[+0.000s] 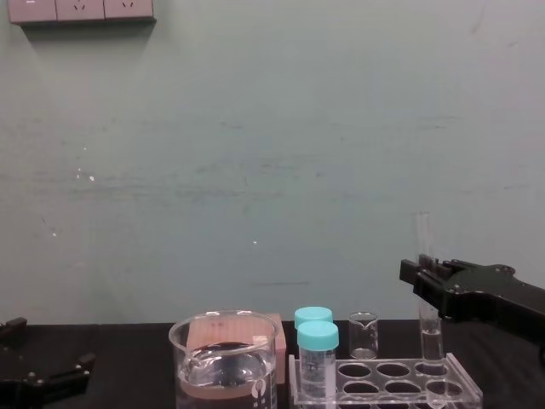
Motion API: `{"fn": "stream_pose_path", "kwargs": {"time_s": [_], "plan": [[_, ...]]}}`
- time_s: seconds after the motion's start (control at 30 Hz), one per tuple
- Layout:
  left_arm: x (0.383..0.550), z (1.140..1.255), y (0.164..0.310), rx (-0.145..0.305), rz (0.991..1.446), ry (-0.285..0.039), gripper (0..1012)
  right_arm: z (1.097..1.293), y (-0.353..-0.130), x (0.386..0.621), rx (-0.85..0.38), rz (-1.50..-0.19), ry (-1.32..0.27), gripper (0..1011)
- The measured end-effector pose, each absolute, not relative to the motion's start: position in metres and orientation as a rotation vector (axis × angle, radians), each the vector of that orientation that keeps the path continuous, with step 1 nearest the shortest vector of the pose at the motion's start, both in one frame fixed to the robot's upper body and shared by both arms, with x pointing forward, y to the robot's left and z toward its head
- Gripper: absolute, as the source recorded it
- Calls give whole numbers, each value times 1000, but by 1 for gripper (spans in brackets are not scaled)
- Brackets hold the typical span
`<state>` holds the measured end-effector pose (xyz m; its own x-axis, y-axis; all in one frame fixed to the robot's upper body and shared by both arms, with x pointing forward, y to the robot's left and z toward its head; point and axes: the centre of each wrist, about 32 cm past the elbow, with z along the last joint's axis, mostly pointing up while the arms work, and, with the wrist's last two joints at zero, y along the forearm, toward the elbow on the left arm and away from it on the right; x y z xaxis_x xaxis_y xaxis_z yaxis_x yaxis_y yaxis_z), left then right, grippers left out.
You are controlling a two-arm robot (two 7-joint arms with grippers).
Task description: Hold the test tube with one hand and immerse one end into the beaker, then return it to the test tube rack.
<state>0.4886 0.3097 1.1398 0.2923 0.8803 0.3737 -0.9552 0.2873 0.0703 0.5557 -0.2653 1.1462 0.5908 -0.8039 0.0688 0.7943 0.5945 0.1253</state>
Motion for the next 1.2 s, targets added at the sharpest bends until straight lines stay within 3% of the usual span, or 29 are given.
{"fn": "stream_pose_path", "kwargs": {"time_s": [1.2], "plan": [[489, 1140, 310, 304, 1248, -285, 1000, 1140, -266, 550, 66, -944, -109, 226]]}}
